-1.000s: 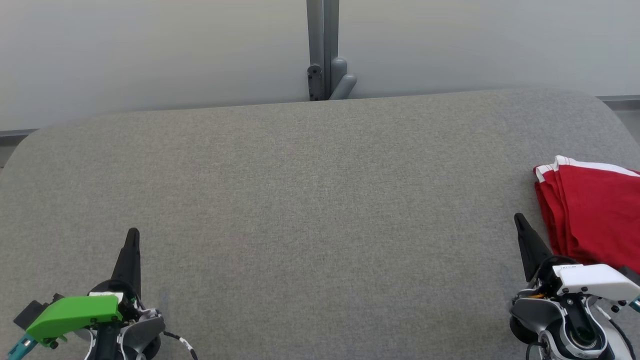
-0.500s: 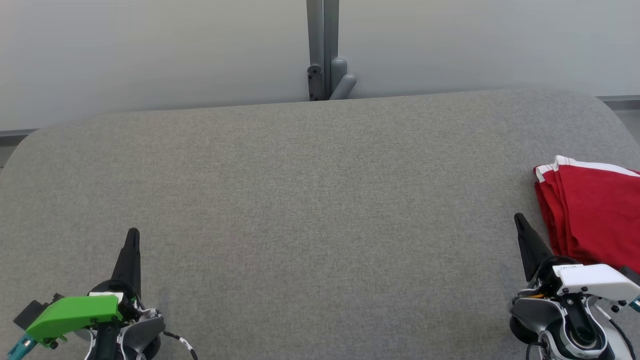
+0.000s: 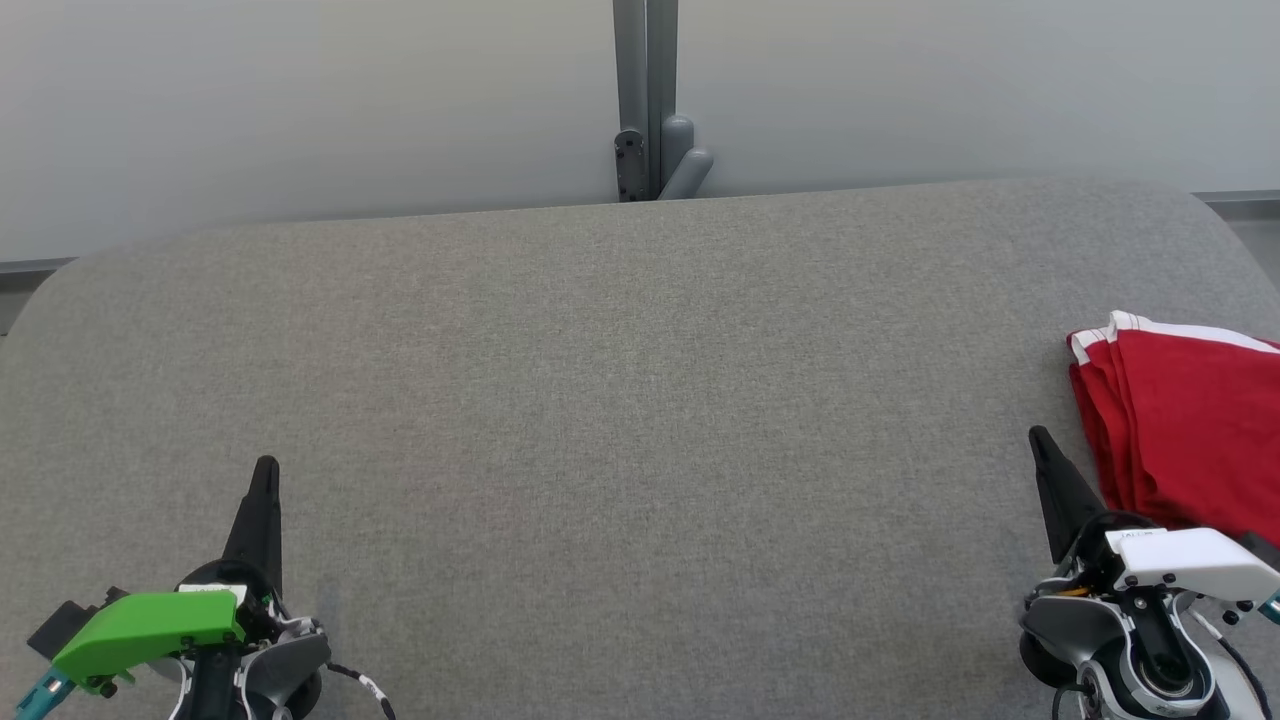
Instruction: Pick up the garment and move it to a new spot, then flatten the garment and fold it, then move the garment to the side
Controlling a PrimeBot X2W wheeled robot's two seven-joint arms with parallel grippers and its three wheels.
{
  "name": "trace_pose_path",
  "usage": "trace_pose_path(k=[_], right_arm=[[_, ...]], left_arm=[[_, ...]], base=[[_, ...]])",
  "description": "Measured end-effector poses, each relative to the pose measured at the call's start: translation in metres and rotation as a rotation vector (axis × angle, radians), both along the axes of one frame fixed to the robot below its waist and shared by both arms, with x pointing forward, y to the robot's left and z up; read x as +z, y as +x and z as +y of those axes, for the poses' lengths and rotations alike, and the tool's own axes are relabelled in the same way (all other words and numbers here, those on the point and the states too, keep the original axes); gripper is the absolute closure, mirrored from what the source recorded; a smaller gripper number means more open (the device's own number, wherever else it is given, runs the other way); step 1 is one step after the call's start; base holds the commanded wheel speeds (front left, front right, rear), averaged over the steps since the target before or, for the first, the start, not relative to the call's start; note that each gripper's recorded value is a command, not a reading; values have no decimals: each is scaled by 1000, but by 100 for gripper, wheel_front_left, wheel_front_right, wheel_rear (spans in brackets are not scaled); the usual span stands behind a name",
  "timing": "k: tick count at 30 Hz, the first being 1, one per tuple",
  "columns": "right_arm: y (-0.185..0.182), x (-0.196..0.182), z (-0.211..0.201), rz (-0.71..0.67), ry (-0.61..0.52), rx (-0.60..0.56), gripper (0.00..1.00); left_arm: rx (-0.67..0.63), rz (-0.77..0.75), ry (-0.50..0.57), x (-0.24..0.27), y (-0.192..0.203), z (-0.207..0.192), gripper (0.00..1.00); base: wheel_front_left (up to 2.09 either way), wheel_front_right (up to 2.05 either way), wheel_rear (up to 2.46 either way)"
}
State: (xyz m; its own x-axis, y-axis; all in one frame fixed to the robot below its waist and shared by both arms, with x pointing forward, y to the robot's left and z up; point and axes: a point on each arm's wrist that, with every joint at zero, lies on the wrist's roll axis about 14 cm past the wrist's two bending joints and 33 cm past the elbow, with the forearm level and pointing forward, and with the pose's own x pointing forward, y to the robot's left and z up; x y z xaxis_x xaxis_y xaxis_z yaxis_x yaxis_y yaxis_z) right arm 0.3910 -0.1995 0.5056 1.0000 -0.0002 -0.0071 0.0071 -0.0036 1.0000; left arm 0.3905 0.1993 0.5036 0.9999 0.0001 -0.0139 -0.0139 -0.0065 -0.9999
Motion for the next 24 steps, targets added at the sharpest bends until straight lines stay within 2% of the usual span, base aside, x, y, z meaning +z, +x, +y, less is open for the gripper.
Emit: trace_pose_path(k=[24], right_arm=[[0, 0, 0, 0, 0, 0, 100]], left_arm=[[0, 0, 0, 0, 0, 0, 100]], base=[[0, 0, 0]])
